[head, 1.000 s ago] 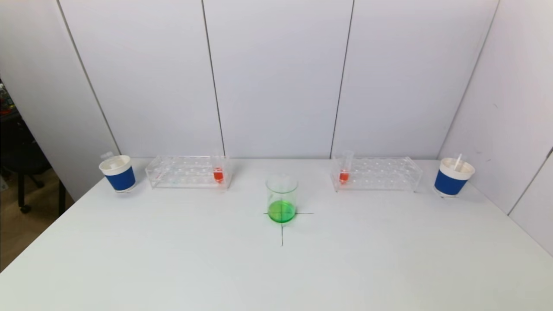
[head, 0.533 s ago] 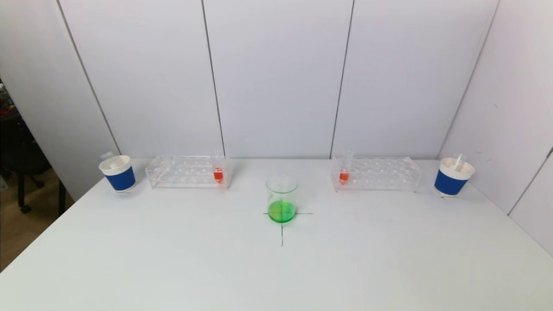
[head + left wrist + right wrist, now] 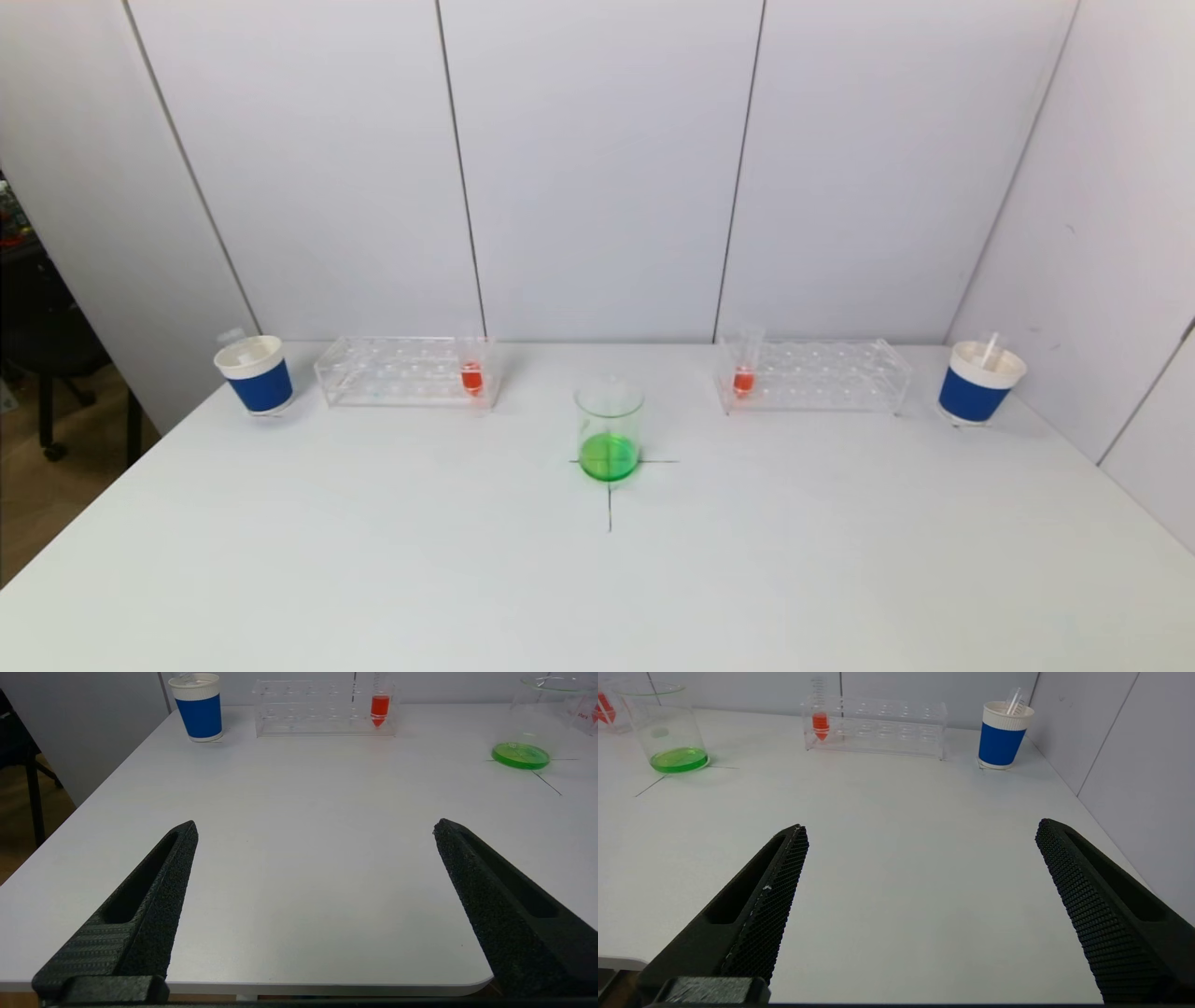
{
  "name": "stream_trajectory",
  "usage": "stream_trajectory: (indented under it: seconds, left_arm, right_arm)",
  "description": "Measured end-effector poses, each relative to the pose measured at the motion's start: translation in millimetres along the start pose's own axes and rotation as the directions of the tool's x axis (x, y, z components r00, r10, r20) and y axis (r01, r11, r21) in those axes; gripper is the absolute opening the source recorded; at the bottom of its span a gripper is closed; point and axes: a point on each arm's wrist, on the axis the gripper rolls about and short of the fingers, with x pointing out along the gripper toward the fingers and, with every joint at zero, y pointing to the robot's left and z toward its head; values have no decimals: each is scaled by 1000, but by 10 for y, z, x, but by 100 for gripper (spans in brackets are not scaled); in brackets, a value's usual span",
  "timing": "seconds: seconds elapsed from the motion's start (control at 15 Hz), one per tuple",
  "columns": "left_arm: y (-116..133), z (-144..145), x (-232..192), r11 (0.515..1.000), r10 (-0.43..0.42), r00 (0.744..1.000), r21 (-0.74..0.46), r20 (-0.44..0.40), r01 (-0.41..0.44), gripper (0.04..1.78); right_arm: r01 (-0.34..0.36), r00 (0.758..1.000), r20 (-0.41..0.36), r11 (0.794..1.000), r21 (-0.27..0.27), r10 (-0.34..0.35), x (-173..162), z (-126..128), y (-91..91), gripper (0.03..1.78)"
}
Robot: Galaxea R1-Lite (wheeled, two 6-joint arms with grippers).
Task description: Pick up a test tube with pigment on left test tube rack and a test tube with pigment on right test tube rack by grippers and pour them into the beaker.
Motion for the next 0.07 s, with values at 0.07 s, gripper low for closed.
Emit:
stream_trajectory:
  seconds: [0.07]
  left_arm:
    - [0,0,0,1000,0,1000,0,0,0,176]
  right_arm:
    - [0,1000,0,1000,0,0,0,0,0,177]
